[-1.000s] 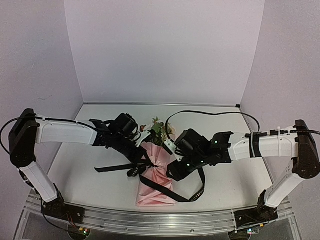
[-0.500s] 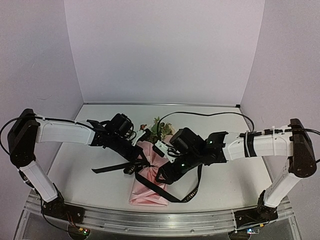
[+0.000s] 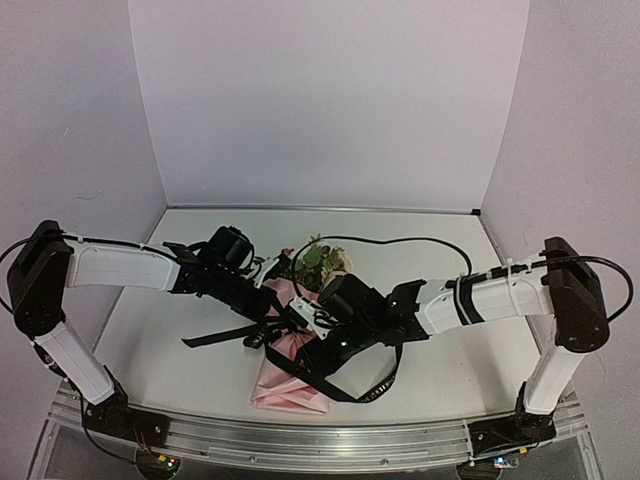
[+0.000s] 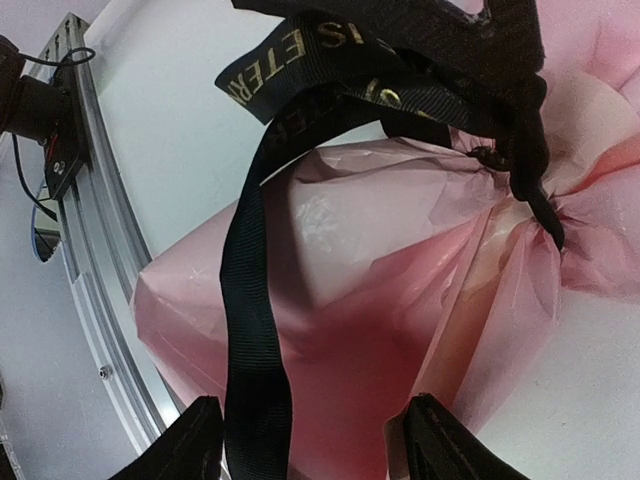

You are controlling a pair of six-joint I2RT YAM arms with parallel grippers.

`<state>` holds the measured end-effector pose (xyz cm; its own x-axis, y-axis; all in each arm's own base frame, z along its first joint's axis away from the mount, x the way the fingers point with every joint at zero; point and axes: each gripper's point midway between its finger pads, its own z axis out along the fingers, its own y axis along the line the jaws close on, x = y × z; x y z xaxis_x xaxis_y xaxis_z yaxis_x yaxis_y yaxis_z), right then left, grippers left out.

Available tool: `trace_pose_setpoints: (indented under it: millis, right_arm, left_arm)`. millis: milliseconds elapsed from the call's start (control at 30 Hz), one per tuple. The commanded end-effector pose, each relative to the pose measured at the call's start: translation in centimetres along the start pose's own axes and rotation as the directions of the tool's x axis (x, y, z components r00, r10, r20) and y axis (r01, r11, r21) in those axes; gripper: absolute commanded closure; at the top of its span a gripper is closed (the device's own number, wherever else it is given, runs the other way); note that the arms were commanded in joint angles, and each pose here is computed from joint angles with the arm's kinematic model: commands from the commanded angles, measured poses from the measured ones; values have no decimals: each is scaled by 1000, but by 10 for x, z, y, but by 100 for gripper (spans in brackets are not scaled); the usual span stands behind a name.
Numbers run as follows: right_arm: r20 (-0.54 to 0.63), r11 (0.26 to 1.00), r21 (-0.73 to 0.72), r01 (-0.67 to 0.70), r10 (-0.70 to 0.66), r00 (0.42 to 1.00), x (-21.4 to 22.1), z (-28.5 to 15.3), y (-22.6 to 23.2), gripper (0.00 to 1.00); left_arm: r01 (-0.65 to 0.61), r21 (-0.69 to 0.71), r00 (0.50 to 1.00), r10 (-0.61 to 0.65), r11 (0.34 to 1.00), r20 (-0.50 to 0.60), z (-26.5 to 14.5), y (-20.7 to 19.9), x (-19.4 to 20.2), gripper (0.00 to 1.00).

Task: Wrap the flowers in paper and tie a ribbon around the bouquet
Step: Cross the half-tied ribbon over the folded bouquet.

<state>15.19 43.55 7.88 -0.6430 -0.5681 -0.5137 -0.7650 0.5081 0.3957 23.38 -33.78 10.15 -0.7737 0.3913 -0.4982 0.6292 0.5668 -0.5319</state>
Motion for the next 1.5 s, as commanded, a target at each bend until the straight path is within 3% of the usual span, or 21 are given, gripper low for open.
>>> trace_pose_setpoints:
  millis: [0,200,433,600,933,1367,1467]
  right_arm:
    - [56,1000,-16,16,-15,998,-18,2,11,39]
    - [63,998,-34,62,-59,996,-18,-3,22,40]
    - [103,985,-17,170,-168,980,-29,-22,28,33]
    - [88,973,-24,230,-227,970,-28,-14,28,28]
    - [64,941,-7,338,-337,940,-26,-6,26,30]
    - [-11,919,28,394,-394,919,-13,22,19,38]
    - [-23,923,25,385,-384,923,-8,25,17,50]
  left_arm:
    - [-14,64,999,11,998,50,-8,-16,-11,100]
    - [-20,85,999,16,996,41,-9,-20,-10,100]
    - [-29,110,999,25,994,31,-11,-25,-6,100]
    - [-41,126,999,38,991,19,-13,-29,-4,100]
    - [-40,147,999,39,988,9,-14,-32,-3,100]
    - [-21,153,999,25,988,-23,-9,-27,6,100]
    - [-16,147,999,21,989,-33,-8,-24,9,100]
